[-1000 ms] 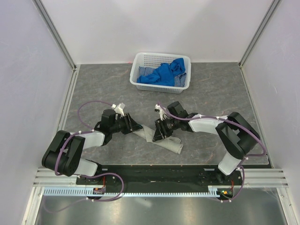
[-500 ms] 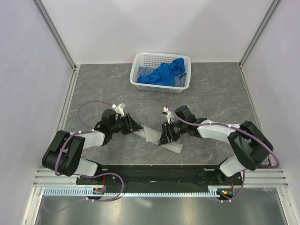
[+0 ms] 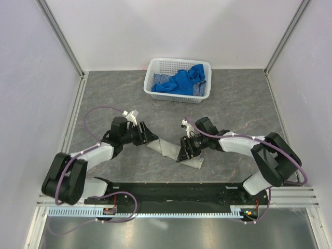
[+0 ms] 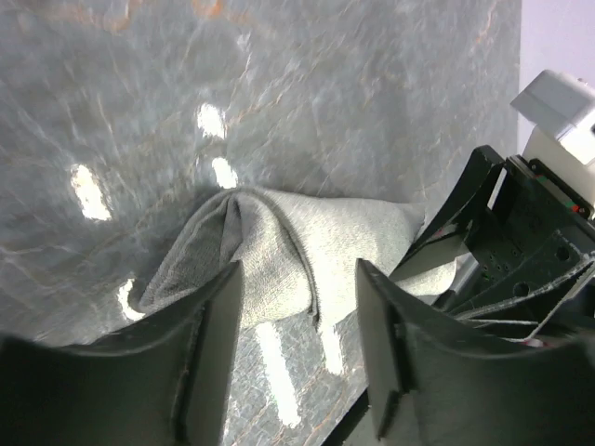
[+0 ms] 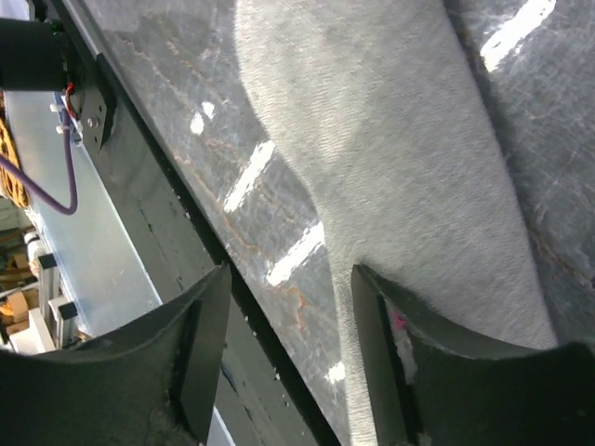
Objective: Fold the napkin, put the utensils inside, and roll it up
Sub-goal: Roll the napkin with the utensil
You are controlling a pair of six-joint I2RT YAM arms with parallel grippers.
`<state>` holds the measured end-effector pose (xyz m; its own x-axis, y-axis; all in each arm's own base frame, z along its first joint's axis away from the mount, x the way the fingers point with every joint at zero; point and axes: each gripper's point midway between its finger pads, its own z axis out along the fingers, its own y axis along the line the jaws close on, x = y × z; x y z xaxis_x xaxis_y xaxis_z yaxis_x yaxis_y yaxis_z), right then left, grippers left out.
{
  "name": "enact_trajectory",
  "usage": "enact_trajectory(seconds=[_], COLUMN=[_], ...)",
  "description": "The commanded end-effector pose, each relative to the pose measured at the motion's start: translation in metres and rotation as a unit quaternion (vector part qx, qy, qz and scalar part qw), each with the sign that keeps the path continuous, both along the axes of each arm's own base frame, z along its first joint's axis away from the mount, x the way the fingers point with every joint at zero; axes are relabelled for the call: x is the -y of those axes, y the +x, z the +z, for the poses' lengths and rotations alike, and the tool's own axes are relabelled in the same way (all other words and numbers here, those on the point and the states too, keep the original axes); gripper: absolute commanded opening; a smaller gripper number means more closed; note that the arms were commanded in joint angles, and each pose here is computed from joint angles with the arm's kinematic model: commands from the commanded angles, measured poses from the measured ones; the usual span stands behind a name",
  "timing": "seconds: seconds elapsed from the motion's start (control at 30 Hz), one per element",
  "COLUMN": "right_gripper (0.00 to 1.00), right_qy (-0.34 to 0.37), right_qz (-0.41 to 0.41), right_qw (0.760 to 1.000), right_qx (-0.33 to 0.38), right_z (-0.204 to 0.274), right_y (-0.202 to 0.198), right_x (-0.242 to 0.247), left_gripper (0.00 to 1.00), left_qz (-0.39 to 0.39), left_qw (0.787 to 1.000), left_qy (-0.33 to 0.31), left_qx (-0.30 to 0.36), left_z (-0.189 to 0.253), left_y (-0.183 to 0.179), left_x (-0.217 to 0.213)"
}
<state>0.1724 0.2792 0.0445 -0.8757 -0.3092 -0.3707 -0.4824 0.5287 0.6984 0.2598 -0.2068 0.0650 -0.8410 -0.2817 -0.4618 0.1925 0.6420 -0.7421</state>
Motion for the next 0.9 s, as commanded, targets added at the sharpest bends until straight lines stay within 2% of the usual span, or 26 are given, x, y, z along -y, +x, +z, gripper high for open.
enact_trajectory(seconds=[0.0, 0.1, 0.13, 0.17, 0.2, 0.23, 0.37, 0.5, 0.53, 0.57, 0.63, 0.67, 0.77, 0.87], right_gripper=[0.66, 0.81, 0.94, 0.98, 0.98, 0.98, 0.98, 0.98, 0.98, 0.98, 0.98, 0.98, 0.98, 0.98], right_qy=[0.027, 0.037, 0.040, 0.041, 0.035, 0.027, 0.000, -0.032, -0.042, -0.065, -0.091, -0.108, -0.117, -0.122], right_qz=[0.021, 0.010, 0.004, -0.006, -0.034, -0.052, -0.164, -0.302, -0.322, -0.358, -0.389, -0.414, -0.436, -0.441], right_qw=[0.997, 0.994, 0.993, 0.992, 0.989, 0.988, 0.975, 0.934, 0.924, 0.902, 0.876, 0.856, 0.833, 0.828], right_qx=[0.064, 0.098, 0.107, 0.116, 0.137, 0.141, 0.150, 0.188, 0.200, 0.234, 0.269, 0.291, 0.320, 0.323], right_z=[0.039, 0.062, 0.068, 0.073, 0.079, 0.080, 0.078, 0.091, 0.095, 0.105, 0.115, 0.122, 0.128, 0.123], right_y=[0.008, 0.014, 0.017, 0.022, 0.037, 0.044, 0.089, 0.130, 0.133, 0.140, 0.144, 0.143, 0.141, 0.139], right_x=[-0.002, 0.004, 0.006, 0.010, 0.019, 0.028, 0.081, 0.158, 0.169, 0.188, 0.207, 0.220, 0.231, 0.234], left_gripper=[0.65, 0.76, 0.80, 0.83, 0.85, 0.86, 0.89, 0.89, 0.90, 0.90, 0.90, 0.90, 0.90, 0.90], left_qz=[0.015, 0.054, 0.065, 0.094, 0.111, 0.116, 0.156, 0.170, 0.160, 0.156, 0.152, 0.157, 0.163, 0.161], left_qw=[0.997, 0.993, 0.992, 0.988, 0.986, 0.984, 0.975, 0.965, 0.962, 0.960, 0.957, 0.953, 0.948, 0.948], left_qy=[0.050, 0.082, 0.100, 0.117, 0.119, 0.134, 0.146, 0.169, 0.182, 0.186, 0.193, 0.196, 0.204, 0.208], left_qx=[0.056, 0.071, 0.044, 0.034, 0.047, 0.031, 0.053, 0.107, 0.130, 0.139, 0.156, 0.169, 0.184, 0.178], left_z=[0.043, 0.067, 0.063, 0.063, 0.080, 0.079, 0.113, 0.145, 0.152, 0.155, 0.157, 0.162, 0.159, 0.149], left_y=[0.014, 0.019, 0.012, 0.014, 0.019, 0.013, 0.020, 0.025, 0.022, 0.020, 0.018, 0.017, 0.014, 0.014], left_x=[-0.014, -0.035, -0.045, -0.061, -0.069, -0.080, -0.120, -0.149, -0.151, -0.151, -0.152, -0.153, -0.157, -0.157])
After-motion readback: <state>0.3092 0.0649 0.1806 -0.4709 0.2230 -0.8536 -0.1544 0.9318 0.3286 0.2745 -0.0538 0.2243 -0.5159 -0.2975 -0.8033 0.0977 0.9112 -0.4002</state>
